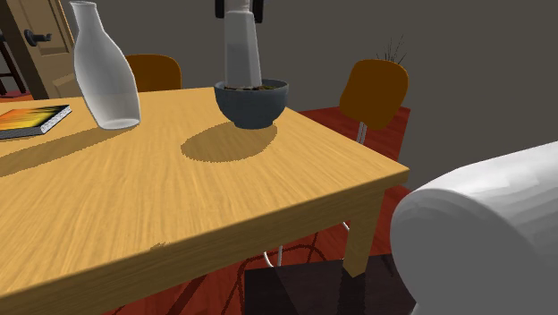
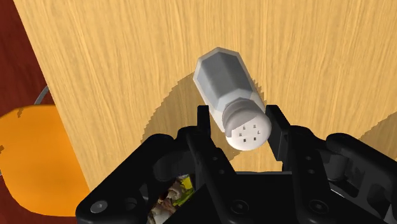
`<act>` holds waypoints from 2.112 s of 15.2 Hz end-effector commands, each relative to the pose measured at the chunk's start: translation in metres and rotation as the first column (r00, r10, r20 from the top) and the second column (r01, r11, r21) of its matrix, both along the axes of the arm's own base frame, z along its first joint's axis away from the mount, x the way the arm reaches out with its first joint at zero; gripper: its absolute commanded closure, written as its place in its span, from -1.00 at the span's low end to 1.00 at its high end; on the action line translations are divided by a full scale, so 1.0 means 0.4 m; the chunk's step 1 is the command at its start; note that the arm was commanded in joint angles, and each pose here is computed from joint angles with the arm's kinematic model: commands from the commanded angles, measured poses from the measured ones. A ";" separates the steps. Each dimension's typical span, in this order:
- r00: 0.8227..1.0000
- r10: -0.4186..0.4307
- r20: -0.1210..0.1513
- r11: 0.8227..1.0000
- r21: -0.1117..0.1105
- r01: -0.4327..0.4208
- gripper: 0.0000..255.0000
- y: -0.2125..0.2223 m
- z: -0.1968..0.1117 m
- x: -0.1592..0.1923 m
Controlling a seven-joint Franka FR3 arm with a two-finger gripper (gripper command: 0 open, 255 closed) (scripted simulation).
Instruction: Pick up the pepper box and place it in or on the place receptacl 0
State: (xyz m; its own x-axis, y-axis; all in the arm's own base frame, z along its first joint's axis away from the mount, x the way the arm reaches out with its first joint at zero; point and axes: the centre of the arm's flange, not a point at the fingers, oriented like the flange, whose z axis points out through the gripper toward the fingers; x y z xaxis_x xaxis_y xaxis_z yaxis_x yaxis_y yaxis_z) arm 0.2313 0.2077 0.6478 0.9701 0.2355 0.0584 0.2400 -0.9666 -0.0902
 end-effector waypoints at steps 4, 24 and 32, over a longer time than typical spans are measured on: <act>1.000 0.000 0.000 1.000 0.000 0.000 1.00 0.002 0.066 -0.002; 1.000 0.000 0.000 1.000 0.000 0.000 1.00 -0.032 0.186 0.551; 1.000 0.000 0.000 1.000 0.000 0.000 1.00 -0.035 0.115 0.600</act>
